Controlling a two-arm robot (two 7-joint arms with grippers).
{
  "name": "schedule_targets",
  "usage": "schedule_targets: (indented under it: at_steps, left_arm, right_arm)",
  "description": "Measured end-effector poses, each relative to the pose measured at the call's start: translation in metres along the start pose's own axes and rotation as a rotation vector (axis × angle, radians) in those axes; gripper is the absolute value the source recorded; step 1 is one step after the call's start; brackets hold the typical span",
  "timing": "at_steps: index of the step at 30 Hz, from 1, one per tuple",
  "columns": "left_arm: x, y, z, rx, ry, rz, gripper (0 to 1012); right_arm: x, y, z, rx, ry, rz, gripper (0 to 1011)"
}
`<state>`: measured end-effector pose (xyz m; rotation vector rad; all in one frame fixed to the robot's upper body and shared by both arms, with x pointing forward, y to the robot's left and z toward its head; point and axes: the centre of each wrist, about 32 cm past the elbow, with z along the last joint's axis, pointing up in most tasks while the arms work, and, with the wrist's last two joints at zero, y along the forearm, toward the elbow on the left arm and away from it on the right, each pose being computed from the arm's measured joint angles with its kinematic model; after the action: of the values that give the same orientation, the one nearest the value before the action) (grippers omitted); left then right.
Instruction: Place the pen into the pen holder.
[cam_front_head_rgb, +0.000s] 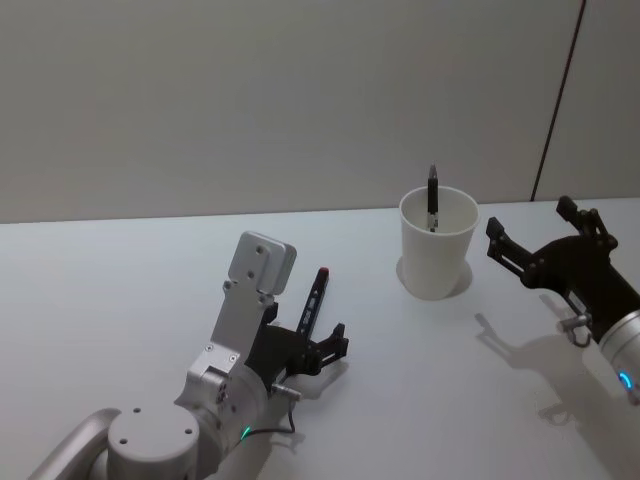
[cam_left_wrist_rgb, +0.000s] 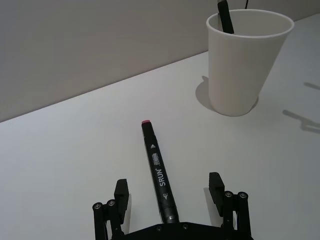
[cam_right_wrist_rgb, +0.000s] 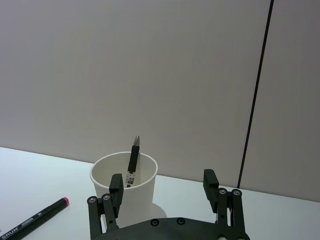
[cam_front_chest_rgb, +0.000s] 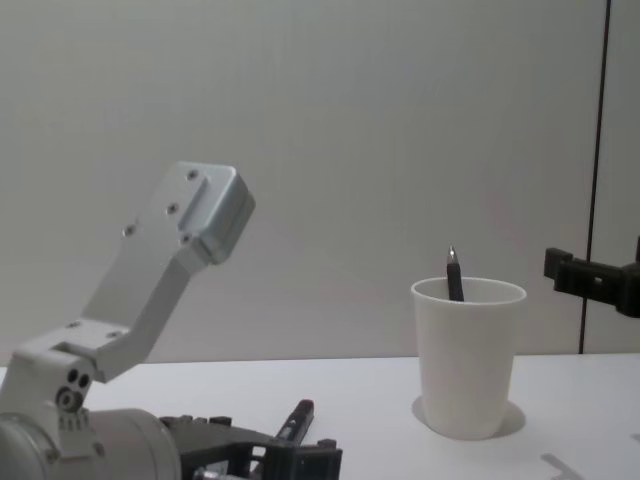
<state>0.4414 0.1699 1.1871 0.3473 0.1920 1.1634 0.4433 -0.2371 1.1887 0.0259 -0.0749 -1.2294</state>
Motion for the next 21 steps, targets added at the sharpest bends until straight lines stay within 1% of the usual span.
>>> schedule_targets:
  at_steps: [11, 21]
  left_arm:
    - [-0.0028, -0.0033, 0.0001, 0.033, 0.003, 0.026, 1001]
    - [-0.0044, -0.0054, 0.0025, 0.06, 0.012, 0.041, 1001]
  right_arm:
    - [0.0, 0.0, 0.0, 0.0, 0.0, 0.0, 1001]
    - [0.0, 0.0, 0.0, 0.0, 0.0, 0.0, 1001]
